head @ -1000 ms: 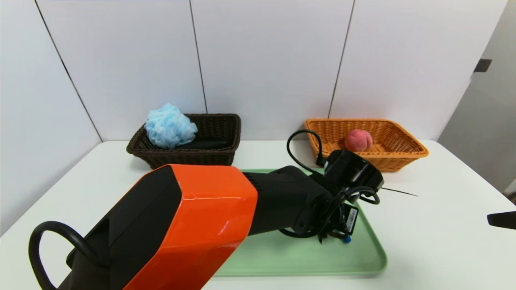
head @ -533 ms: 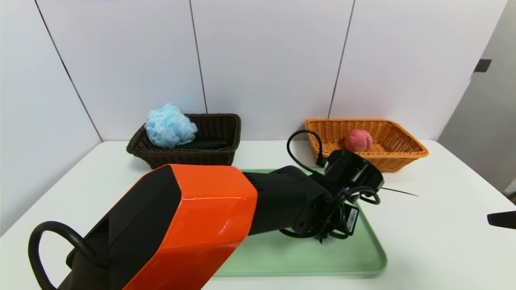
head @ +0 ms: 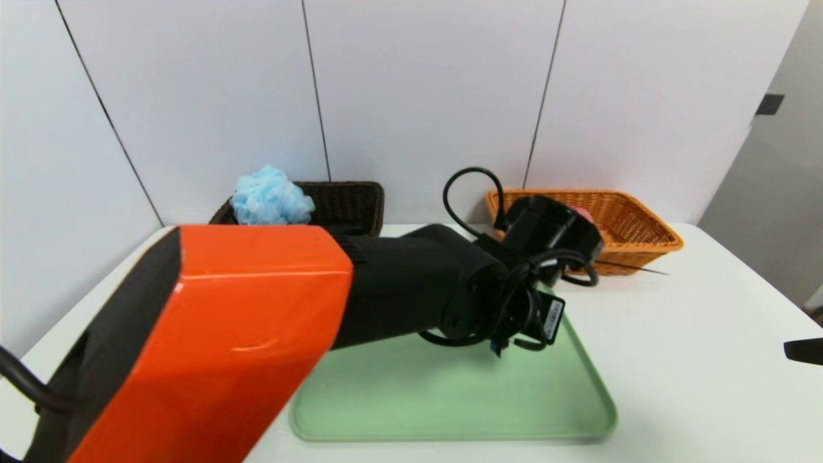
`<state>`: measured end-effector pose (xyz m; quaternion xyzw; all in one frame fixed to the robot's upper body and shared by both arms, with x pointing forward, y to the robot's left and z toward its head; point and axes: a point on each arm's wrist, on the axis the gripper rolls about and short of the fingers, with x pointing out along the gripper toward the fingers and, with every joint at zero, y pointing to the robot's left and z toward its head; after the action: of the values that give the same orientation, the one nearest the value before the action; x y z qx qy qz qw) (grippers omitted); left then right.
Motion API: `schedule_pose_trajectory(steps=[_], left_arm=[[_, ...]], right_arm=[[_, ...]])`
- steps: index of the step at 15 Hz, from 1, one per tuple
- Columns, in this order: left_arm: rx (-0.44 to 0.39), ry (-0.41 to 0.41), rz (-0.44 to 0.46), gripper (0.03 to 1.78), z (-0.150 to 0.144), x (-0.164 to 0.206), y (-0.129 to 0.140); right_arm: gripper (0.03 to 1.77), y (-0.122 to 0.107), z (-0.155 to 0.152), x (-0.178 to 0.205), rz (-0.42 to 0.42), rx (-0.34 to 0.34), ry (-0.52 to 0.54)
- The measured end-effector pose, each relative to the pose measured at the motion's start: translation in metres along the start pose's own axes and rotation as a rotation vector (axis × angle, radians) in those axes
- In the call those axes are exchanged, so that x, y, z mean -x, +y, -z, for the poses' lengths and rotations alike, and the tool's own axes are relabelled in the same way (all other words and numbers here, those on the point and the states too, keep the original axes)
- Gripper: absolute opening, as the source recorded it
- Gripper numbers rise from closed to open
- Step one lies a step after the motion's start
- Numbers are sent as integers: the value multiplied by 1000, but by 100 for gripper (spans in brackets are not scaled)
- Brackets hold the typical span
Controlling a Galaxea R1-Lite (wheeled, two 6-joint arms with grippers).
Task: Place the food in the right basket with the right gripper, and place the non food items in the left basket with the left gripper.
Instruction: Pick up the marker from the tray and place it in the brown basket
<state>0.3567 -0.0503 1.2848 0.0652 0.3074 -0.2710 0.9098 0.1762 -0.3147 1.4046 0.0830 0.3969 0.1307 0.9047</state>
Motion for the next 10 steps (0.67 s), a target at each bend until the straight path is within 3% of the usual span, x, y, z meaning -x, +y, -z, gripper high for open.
schedule_pose_trajectory(steps=[4,7,10], left_arm=[[-32,-28,-50,16,-33,49,44],[-69,-38,-126,16,-54,77,103],[-157,-55,-138,16,-67,98,154]], right_arm=[[170,0,1,2,-1,1,-6],[170,0,2,3,-2,2,-11],[170,0,2,3,-3,3,-11]])
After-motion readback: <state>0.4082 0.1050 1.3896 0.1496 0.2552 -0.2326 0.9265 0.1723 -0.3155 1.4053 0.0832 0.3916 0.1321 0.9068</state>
